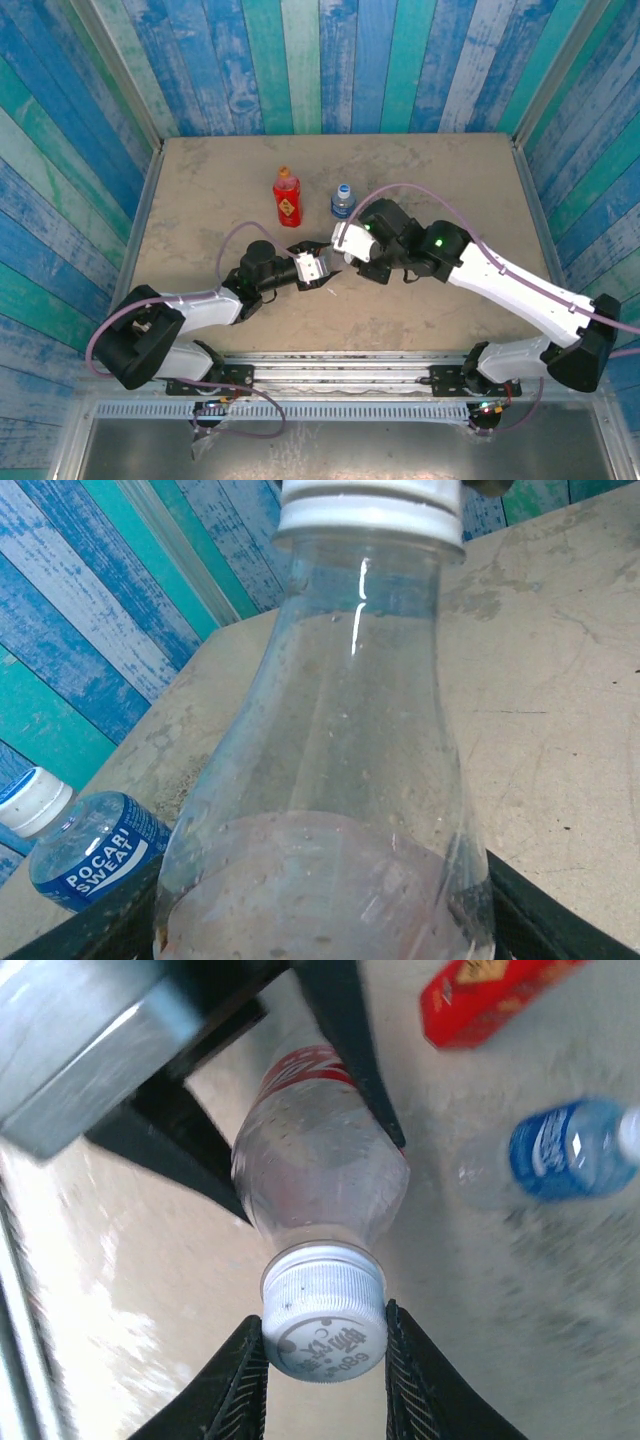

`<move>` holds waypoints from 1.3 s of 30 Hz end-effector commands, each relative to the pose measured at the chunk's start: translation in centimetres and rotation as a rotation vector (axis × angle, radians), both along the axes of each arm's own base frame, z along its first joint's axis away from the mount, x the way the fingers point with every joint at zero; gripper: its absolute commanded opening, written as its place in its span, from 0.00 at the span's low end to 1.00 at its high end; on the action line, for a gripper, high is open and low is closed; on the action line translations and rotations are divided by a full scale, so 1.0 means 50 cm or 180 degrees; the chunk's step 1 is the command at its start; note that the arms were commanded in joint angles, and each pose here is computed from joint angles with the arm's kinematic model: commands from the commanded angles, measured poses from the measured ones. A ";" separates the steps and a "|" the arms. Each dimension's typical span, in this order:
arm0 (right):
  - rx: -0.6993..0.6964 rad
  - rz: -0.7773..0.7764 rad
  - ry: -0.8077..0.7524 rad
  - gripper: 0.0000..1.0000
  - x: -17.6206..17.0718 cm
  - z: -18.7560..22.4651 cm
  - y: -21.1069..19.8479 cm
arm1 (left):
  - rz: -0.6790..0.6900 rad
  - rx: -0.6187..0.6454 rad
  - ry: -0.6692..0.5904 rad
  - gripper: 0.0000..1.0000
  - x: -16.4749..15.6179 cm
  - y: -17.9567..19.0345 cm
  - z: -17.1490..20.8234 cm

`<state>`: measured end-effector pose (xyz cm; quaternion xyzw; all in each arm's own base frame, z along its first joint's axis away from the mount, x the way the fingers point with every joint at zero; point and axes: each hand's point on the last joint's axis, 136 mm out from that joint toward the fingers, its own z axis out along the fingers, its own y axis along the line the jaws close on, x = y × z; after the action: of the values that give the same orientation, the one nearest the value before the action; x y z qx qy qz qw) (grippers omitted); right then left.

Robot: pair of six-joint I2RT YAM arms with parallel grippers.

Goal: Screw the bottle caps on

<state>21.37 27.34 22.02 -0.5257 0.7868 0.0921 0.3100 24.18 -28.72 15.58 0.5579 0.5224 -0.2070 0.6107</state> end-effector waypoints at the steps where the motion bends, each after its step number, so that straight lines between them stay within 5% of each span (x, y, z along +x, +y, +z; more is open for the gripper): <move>1: 0.1373 -0.1384 0.0825 0.14 0.023 0.067 0.042 | 0.0019 0.0110 0.0209 0.64 -0.014 0.010 -0.032; 3: 0.1716 -0.1743 0.1341 0.14 0.020 0.068 0.043 | 0.0005 0.0088 0.0219 0.64 -0.016 0.009 -0.030; 5: 0.1802 -0.1548 0.1666 0.22 0.002 0.063 0.050 | -0.0027 0.0022 0.0203 0.64 -0.020 0.007 -0.024; 11: 0.1171 -0.0642 0.0742 0.49 -0.012 0.062 -0.007 | -0.0049 0.0010 0.0228 0.64 -0.023 0.006 -0.024; 18: 0.0070 0.0998 -0.0325 0.61 -0.046 0.048 -0.042 | -0.0033 0.0017 0.0226 0.64 -0.023 0.008 -0.024; 24: -0.0659 0.1485 -0.0777 0.61 -0.018 0.018 -0.045 | -0.0028 0.0034 0.0218 0.64 -0.022 0.009 -0.027; 30: -0.0572 0.1550 -0.0642 0.49 -0.014 0.014 -0.009 | -0.0036 0.0048 0.0232 0.64 -0.020 0.006 -0.032; 39: -0.0631 0.1415 -0.0626 0.46 0.007 -0.004 -0.002 | -0.0035 0.0052 0.0228 0.64 -0.023 0.009 -0.031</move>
<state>21.39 27.05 21.69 -0.7219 0.6222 0.0358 0.3008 23.90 -28.56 15.39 0.5533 0.5261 -0.2135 0.6095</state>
